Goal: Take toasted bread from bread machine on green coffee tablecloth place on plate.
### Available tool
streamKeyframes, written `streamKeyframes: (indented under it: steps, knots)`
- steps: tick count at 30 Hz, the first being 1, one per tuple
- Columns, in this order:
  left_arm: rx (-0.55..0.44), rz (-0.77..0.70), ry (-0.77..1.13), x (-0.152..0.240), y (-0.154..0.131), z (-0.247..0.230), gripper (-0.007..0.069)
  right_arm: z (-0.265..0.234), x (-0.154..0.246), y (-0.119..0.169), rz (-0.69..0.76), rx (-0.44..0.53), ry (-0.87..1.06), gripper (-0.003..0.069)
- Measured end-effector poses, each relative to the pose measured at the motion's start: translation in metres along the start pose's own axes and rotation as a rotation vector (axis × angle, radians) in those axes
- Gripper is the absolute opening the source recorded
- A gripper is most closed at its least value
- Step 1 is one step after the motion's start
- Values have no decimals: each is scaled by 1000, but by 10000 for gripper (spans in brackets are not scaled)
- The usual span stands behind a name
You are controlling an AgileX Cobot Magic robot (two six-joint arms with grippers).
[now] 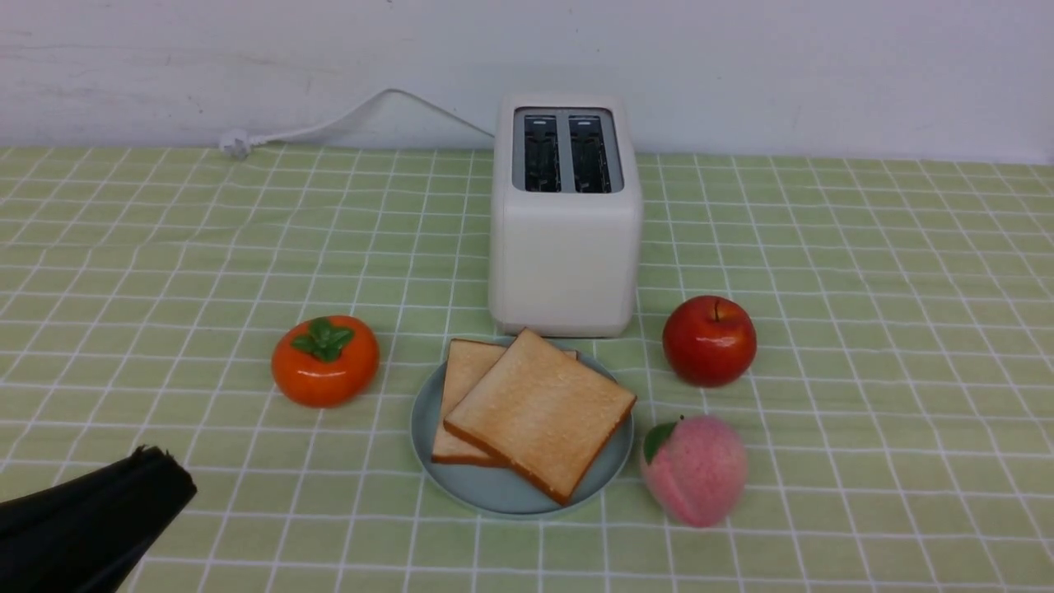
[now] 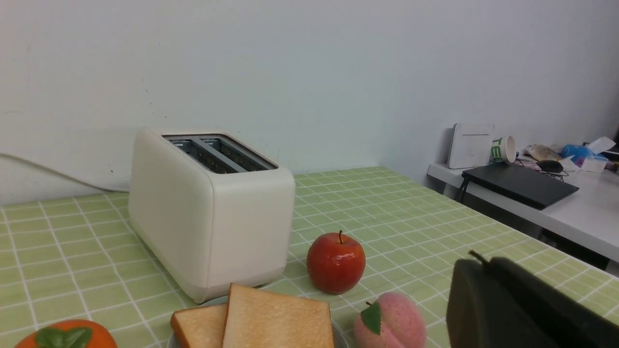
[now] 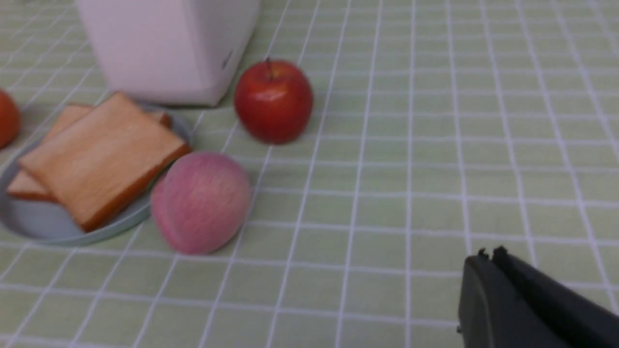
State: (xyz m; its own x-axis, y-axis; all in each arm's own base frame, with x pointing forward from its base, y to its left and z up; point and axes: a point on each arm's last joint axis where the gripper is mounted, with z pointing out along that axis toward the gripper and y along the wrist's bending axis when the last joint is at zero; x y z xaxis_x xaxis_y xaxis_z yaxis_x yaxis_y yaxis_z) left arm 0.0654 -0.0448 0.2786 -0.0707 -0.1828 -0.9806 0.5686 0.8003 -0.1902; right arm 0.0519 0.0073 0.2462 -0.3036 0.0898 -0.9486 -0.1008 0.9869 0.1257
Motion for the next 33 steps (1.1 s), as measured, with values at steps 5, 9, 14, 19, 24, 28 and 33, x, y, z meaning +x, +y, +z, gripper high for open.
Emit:
streamKeyframes:
  steps: [5, 9, 14, 19, 24, 28, 33]
  knots:
    - [0, 0, 0, 0, 0, 0, -11, 14, 44, -9, 0, 62, -109, -20]
    - [-3, 0, 0, 0, 0, 0, -9, 22, 67, -13, -11, 82, -32, -20]
    - [-4, 0, 0, 0, 0, 0, -6, 21, 69, -13, -33, 85, -6, -20]
    - [-6, 0, 0, 0, 1, 0, -2, 21, 69, -13, -34, 86, -1, -19]
    - [-6, 0, 0, 0, 1, 0, 1, 21, 69, -13, -36, 87, -1, -17]
    - [-6, 0, 0, 0, 1, 0, 2, 21, 69, -13, -36, 87, -1, -15]
    - [-6, 0, 0, 0, 1, 0, 5, 21, 69, -13, -36, 86, -1, -13]
